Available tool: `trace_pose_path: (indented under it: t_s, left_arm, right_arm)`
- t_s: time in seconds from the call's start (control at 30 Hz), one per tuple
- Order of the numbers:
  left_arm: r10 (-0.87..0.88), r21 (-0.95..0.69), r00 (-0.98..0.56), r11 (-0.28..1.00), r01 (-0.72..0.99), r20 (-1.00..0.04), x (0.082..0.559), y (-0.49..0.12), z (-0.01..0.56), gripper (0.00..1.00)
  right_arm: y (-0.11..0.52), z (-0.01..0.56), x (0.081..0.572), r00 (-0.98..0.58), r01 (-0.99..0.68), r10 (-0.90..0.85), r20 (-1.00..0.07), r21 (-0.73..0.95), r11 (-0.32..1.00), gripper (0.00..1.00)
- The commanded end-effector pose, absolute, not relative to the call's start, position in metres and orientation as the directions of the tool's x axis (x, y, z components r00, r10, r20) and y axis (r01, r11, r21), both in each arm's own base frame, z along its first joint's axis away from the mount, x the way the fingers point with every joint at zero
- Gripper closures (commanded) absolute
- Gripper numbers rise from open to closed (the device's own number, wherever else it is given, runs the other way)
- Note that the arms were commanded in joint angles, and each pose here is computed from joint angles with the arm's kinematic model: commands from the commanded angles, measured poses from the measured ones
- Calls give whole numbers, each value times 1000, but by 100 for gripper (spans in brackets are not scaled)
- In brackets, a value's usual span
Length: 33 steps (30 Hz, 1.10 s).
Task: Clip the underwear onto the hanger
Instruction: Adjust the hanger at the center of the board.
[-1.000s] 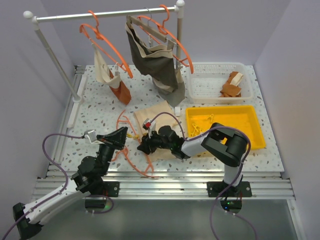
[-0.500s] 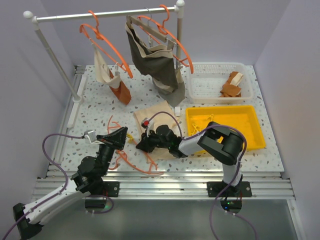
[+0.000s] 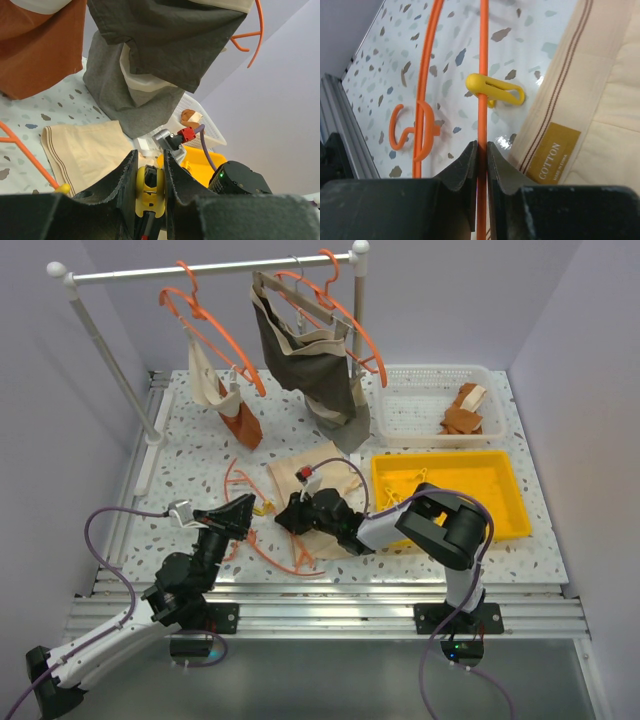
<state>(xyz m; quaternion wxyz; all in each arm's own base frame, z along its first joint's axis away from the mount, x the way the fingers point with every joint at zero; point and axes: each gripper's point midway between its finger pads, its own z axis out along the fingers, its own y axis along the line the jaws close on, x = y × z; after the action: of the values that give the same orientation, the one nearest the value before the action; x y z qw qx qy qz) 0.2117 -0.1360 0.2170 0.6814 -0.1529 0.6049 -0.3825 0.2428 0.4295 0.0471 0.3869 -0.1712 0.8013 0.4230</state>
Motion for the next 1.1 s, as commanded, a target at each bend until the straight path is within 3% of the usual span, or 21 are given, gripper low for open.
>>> trace_pose_path:
  t_s: [0.0,0.43,1.07]
  left_arm:
    - [-622,-623,-97,735,268,-777,215,-139,136,100]
    - [-632,-631,-99,723,283,-769,213,-141,138,100]
    - [-660,-658,-105,694,294,-743,210,-140,142,100]
  right_arm:
    - [426,79,270,-615,-495,247,-749,611,619,100]
    - [376,80,270,-568,-330,382,-729,627,706,100]
    - [431,94,294,-519,-241,502,-692,682,691,100]
